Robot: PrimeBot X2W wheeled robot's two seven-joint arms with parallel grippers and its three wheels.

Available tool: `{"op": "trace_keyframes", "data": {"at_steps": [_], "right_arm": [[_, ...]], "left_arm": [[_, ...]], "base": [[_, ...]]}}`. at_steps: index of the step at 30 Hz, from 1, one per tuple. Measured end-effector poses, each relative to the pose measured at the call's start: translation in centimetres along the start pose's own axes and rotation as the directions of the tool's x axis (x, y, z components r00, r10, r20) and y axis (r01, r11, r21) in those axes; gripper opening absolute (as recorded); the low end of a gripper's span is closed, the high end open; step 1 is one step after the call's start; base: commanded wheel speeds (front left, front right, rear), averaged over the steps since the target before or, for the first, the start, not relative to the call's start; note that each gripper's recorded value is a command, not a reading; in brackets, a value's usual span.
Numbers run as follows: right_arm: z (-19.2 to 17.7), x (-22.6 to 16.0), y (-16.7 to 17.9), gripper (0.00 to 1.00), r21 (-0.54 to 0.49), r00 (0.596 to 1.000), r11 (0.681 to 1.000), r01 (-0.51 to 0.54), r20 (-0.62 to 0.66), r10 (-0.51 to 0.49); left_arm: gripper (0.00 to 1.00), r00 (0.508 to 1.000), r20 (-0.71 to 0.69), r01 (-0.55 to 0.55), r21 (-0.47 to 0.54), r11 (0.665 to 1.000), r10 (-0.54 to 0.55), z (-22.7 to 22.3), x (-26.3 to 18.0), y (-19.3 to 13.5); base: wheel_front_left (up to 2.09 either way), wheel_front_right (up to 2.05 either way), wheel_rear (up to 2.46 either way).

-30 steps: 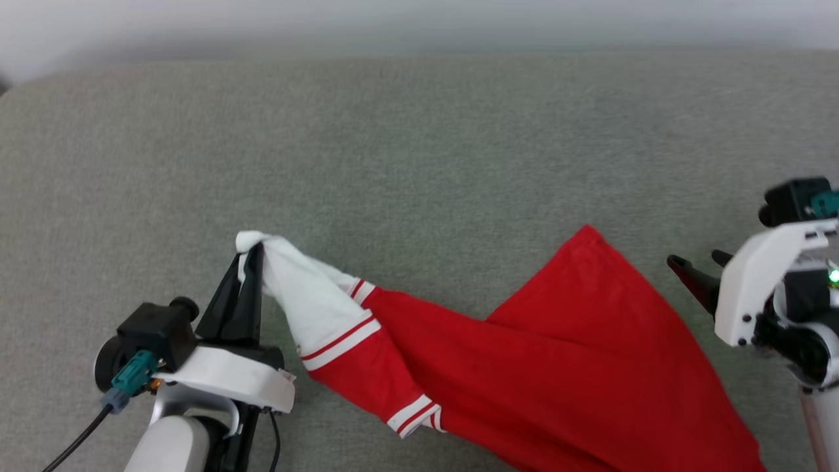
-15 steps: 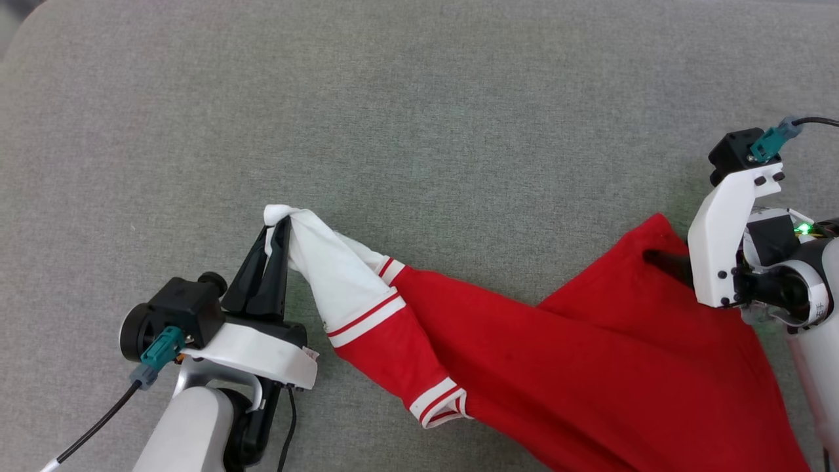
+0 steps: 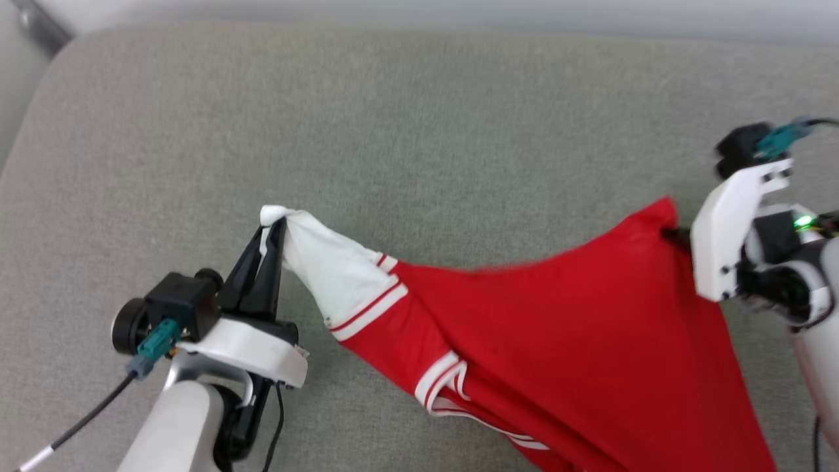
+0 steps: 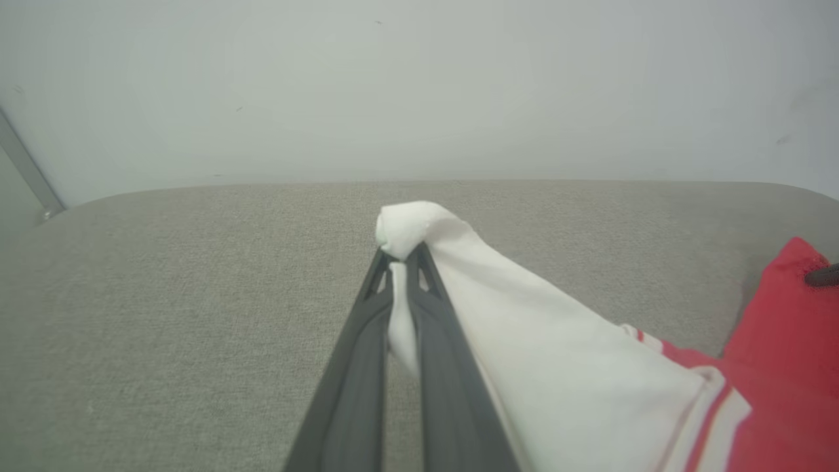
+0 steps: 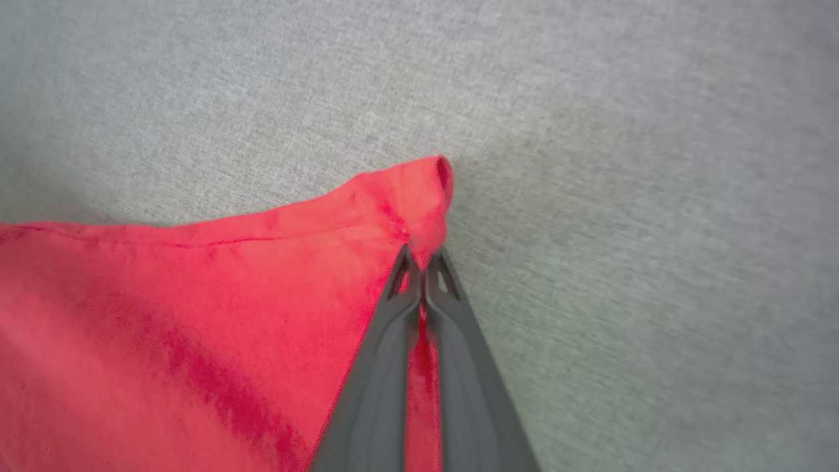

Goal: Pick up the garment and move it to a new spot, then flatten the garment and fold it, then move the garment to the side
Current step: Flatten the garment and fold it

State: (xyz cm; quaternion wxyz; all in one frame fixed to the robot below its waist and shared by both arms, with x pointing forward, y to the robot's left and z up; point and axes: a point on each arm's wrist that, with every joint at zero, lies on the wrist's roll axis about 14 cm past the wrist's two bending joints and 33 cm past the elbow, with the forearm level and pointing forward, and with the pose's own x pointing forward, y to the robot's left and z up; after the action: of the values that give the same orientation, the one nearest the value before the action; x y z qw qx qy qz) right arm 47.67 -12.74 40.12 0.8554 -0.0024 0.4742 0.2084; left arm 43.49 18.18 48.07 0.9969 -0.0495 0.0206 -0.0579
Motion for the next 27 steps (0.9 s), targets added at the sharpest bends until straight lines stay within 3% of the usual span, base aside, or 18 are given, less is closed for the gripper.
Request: {"op": "trace_keyframes", "data": {"at_steps": [4,9,16,24,25,26,27], "right_arm": [[3.1,-3.3,-1.1,0.00,0.002,0.987,0.999,0.050,0.151,-0.049],[6.7,-8.9,-2.4,0.00,0.020,0.935,0.992,0.122,0.334,-0.122],[10.6,-16.9,-3.5,0.00,0.046,0.821,0.974,0.222,0.529,-0.212],[15.2,-22.0,-5.8,0.00,0.091,0.693,0.943,0.322,0.656,-0.300],[15.9,-22.4,-6.0,0.00,0.094,0.673,0.939,0.332,0.673,-0.306],[18.6,-23.6,-6.8,0.00,0.114,0.608,0.928,0.354,0.727,-0.321],[19.4,-23.7,-7.0,0.00,0.121,0.591,0.928,0.353,0.740,-0.321]], "left_arm": [[0.00,0.996,0.064,0.062,0.049,0.997,-0.065,3.2,0.2,-1.0],[0.00,0.972,0.178,0.130,0.133,0.983,-0.153,8.9,0.3,-2.6],[0.00,0.915,0.332,0.163,0.217,0.963,-0.229,17.6,1.1,-4.6],[0.00,0.906,0.357,0.140,0.249,0.958,-0.225,22.9,6.7,-4.4],[0.00,0.905,0.363,0.135,0.252,0.958,-0.223,23.6,7.6,-4.3],[0.00,0.899,0.388,0.111,0.249,0.962,-0.204,25.7,10.4,-3.8],[0.00,0.897,0.398,0.099,0.246,0.964,-0.194,26.3,11.3,-3.6]], "base": [[0.00,0.00,0.00],[0.00,0.00,0.00],[0.00,0.00,0.00],[0.00,0.00,0.00],[0.00,0.00,0.00],[0.00,0.00,0.00],[0.00,0.00,0.00]]}}
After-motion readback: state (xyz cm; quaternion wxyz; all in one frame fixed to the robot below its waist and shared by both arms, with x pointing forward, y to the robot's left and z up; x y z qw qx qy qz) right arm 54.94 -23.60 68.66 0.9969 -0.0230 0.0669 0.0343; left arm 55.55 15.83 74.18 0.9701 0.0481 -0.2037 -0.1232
